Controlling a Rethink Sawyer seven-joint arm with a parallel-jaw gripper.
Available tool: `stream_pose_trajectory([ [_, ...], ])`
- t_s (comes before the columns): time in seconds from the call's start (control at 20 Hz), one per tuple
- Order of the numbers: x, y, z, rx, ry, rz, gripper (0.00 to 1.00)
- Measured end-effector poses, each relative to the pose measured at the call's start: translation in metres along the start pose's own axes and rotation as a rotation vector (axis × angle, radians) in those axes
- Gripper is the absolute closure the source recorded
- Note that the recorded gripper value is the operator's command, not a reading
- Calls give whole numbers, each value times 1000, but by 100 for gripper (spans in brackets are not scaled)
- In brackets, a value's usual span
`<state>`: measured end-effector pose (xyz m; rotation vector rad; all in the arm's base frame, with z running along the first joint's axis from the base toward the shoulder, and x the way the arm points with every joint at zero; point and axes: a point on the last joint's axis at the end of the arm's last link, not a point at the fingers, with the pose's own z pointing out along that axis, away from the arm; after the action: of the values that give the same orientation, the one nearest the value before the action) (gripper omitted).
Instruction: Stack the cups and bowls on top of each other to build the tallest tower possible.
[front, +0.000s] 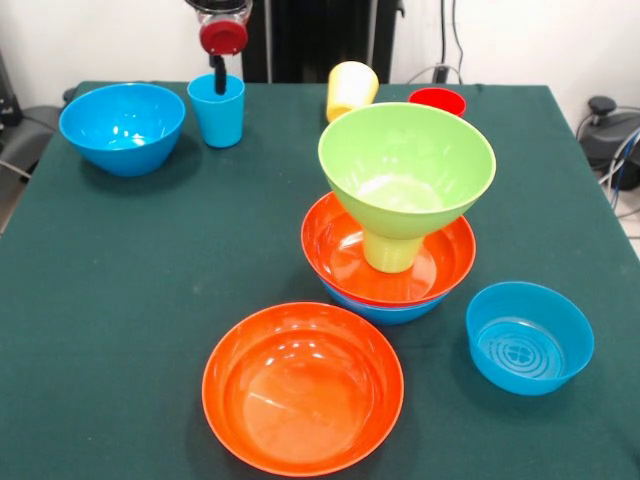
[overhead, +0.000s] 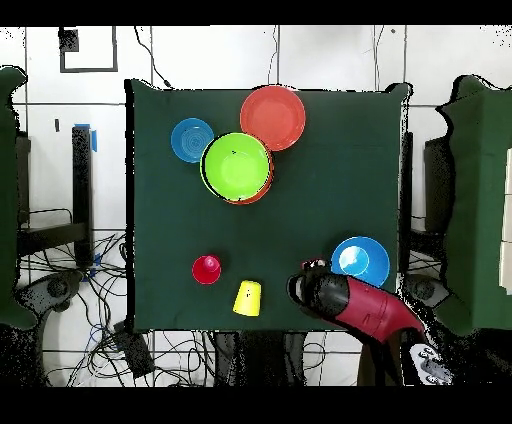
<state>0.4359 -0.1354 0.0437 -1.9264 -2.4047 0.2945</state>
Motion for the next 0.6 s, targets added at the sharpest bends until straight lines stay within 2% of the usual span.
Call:
stream_pose_trajectory([
  [0.3,4,-3,6,7,4,-15,0],
  [0.6,10,-3,14,-2,7,-23,0],
])
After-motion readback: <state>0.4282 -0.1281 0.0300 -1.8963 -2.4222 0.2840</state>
